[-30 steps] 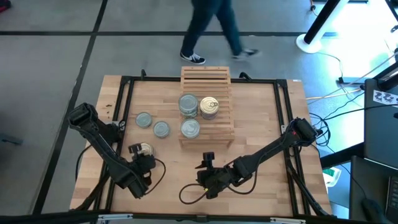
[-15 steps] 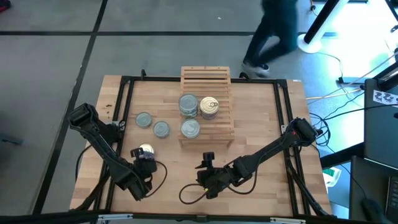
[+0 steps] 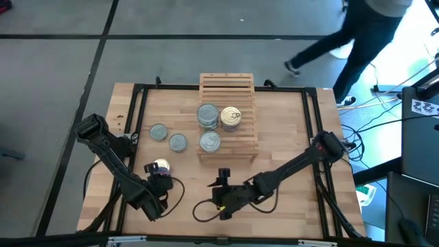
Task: Stack canned seafood by type on shelf
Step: Put the blue tuna can on the shelf
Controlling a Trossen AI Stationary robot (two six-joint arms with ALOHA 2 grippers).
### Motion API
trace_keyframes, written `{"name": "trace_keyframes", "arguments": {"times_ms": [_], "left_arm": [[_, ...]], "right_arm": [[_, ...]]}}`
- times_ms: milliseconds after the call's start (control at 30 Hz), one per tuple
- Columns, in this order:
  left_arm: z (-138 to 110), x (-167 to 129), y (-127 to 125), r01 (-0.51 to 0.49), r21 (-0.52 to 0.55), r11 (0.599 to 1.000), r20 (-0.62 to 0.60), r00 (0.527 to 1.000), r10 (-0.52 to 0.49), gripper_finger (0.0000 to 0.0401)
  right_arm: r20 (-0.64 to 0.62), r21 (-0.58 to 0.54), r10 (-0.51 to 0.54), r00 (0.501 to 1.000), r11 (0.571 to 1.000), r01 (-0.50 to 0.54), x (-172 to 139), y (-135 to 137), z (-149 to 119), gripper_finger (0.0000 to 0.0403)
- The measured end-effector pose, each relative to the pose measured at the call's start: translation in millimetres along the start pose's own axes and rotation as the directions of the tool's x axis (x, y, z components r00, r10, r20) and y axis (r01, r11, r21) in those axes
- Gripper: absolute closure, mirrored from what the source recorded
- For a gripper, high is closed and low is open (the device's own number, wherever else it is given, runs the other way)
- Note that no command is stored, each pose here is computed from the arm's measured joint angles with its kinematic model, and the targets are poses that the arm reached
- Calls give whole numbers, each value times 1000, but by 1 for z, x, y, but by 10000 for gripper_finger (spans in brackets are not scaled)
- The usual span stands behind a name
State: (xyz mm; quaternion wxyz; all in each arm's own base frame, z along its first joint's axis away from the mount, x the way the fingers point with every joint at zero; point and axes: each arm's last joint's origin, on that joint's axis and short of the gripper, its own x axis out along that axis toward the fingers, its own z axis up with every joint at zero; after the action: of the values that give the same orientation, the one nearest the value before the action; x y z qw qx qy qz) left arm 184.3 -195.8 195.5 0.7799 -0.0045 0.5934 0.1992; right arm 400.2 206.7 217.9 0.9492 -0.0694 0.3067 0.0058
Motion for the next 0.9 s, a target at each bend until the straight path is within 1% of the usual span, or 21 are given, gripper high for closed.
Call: {"name": "trace_keyframes", "arguments": {"times_ms": [200, 333, 633, 700, 900], "left_arm": [[0, 0, 0, 0, 42, 999, 1, 1000, 0, 313], [0, 0, 0, 1, 48, 999, 0, 1000, -1, 313], [0, 0, 0, 3, 48, 999, -1, 1000, -3, 313], [0, 0, 0, 3, 57, 998, -1, 1000, -3, 313], [1, -2, 0, 8, 97, 995, -1, 1000, -8, 313]], "right_arm": [[49, 44, -22, 999, 999, 19, 29, -7, -6, 171], [54, 59, -37, 998, 998, 33, 37, -13, -8, 171], [57, 69, -38, 998, 997, 34, 42, -16, -9, 171], [80, 80, -36, 996, 996, 30, 45, -15, -8, 171], [77, 77, -37, 996, 997, 31, 47, -15, -10, 171]]}}
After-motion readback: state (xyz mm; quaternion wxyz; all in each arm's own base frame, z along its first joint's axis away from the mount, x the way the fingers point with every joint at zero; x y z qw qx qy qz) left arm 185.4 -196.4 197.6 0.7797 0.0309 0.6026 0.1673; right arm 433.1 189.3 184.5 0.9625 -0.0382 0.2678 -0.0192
